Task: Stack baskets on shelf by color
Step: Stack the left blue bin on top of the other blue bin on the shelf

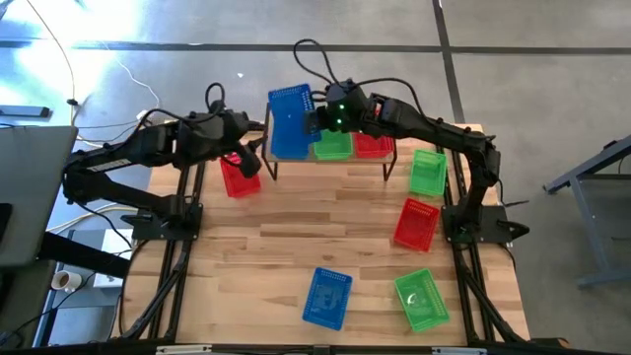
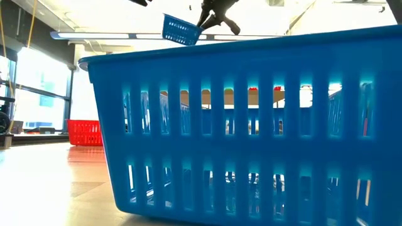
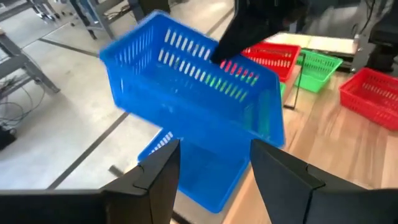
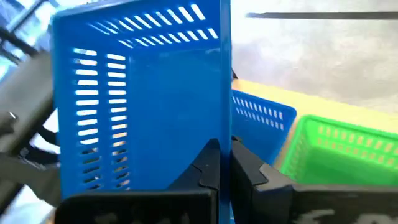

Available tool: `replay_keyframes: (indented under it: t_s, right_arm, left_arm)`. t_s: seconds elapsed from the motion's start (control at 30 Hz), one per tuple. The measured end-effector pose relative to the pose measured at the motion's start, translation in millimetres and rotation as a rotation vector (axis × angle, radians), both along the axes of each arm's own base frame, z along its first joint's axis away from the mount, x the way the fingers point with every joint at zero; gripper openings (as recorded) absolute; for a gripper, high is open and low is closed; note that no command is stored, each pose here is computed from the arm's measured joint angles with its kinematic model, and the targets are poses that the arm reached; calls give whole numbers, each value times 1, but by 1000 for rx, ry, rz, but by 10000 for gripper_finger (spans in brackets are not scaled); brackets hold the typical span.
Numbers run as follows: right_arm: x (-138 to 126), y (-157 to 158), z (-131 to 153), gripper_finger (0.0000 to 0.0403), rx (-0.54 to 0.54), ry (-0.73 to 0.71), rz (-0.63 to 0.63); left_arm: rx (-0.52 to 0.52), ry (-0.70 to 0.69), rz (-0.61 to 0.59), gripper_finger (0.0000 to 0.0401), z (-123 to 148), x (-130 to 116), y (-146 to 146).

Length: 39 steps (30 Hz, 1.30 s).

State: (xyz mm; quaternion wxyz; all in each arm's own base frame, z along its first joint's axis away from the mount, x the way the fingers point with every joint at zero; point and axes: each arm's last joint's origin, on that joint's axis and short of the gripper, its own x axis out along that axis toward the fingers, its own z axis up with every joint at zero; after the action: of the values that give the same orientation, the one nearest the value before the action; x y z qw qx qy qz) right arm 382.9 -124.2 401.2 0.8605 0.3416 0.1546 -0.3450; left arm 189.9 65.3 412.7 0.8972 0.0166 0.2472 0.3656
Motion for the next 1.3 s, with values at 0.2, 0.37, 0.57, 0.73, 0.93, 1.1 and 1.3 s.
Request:
replay_keyframes:
  t_s: [0.2, 0.37, 0.57, 0.73, 0.93, 1.1, 1.3]
  right_arm:
    - [5, -7, -4, 0, 93, -92, -85]
    - [9, -10, -14, 0, 204, -108, -146]
    - [14, -15, -24, 0, 318, -130, -182]
    - [16, -19, -32, 0, 398, -117, -168]
    - [21, -22, -44, 0, 444, -95, -189]
    - [22, -29, -55, 0, 477, -51, -204]
    - [20, -37, -58, 0, 471, -40, -221]
  left_arm:
    - [31, 28, 41, 184, 2, -10, -1]
    - [27, 84, 51, 184, -1, -18, -3]
    - [-18, 169, 64, 184, -9, -25, -5]
    - [-21, 189, 69, 184, -10, -26, -5]
    - [-13, 193, 82, 184, -10, -27, -5]
    - [-21, 193, 90, 184, -11, -27, -5]
    - [-20, 192, 94, 184, -11, -27, -5]
